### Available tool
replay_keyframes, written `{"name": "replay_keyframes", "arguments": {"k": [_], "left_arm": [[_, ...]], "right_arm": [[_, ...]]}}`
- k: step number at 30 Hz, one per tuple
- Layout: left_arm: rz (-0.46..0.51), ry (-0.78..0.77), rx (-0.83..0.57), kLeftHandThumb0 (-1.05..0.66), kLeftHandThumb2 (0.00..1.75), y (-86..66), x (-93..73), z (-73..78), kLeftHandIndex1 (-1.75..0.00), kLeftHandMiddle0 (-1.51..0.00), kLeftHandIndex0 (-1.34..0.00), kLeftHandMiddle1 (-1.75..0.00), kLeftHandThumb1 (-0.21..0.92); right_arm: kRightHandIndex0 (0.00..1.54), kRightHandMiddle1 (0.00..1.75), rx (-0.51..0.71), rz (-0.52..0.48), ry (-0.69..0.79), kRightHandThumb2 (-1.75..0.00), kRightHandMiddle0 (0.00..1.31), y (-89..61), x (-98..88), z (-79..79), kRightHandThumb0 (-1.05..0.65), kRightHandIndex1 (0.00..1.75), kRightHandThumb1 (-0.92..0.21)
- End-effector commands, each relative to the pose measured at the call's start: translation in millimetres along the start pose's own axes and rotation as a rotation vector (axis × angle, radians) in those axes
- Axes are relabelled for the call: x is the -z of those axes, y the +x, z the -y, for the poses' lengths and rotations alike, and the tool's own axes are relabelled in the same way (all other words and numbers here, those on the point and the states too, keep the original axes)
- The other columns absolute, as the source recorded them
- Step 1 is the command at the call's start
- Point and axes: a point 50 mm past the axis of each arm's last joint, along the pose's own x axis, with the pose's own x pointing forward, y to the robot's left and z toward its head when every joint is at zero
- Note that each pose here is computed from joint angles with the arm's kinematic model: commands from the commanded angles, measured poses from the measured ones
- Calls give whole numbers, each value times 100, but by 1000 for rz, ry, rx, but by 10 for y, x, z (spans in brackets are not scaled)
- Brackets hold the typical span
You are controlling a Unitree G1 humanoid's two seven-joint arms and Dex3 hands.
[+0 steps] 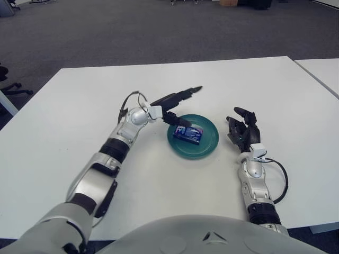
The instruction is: Put the gum into the plate.
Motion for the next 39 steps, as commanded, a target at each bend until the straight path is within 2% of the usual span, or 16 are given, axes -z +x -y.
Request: {"name": "replay_keyframes", "arguments": {"k": [1,4,7,10,12,14,15,17,21,23,27,34,39], "left_arm": [[4,-205,-187,-105,64,-95,77,5,0,0,0,0,92],[-11,-266,-245,-105,73,-187,108,-2,-1,0,-1,0,92],[-83,-382,-365,-105,81,-277,176,20,-3,-4,-6,-2,92],[-146,-435,-420,-105,88,-346,243,14,-7,-8,-9,-3,92],[-203,-458,-462,-105,91,-422,336,-10,-22,-12,-5,-3,92],[-268,-461,-501,-105,95,-522,471,-44,-51,-21,-2,-5,92],[-292,-453,-513,-105,96,-559,514,-48,-58,-23,-1,-5,92],[-317,-433,-524,-102,96,-603,552,-41,-81,-30,-1,-6,92],[-347,-402,-547,-94,94,-697,611,-27,-98,-38,-3,-8,92],[-352,-396,-552,-92,92,-725,627,-16,-100,-39,-3,-8,92],[-363,-373,-557,-86,88,-880,722,49,-101,-41,-2,-9,92],[-355,-381,-544,-84,84,-923,790,118,-101,-44,-5,-9,92],[-363,-374,-538,-83,82,-988,826,131,-101,-45,-8,-9,92]], "right_arm": [[46,98,14,-198,4,-69,13,-228,367,12,-47,59,-81],[44,98,16,-200,3,-69,13,-229,367,13,-47,59,-81],[42,99,23,-202,5,-69,12,-227,361,13,-46,59,-81],[41,99,28,-202,5,-68,12,-228,350,17,-46,58,-81],[40,99,34,-202,1,-68,12,-231,334,9,-45,58,-82],[39,100,43,-202,-5,-67,11,-234,311,-7,-45,58,-84],[39,100,46,-203,-6,-67,11,-236,304,-9,-45,58,-84],[38,102,47,-207,-7,-66,10,-240,300,-4,-45,58,-86],[37,103,50,-214,-5,-64,9,-244,288,2,-45,58,-87],[37,103,53,-216,-5,-64,9,-244,282,6,-45,58,-87],[36,103,63,-218,-13,-64,8,-222,264,-16,-46,58,-87],[34,104,47,-223,-26,-63,6,-220,267,13,-47,57,-88],[34,102,44,-216,-7,-59,5,-233,241,1,-50,45,-91]]}}
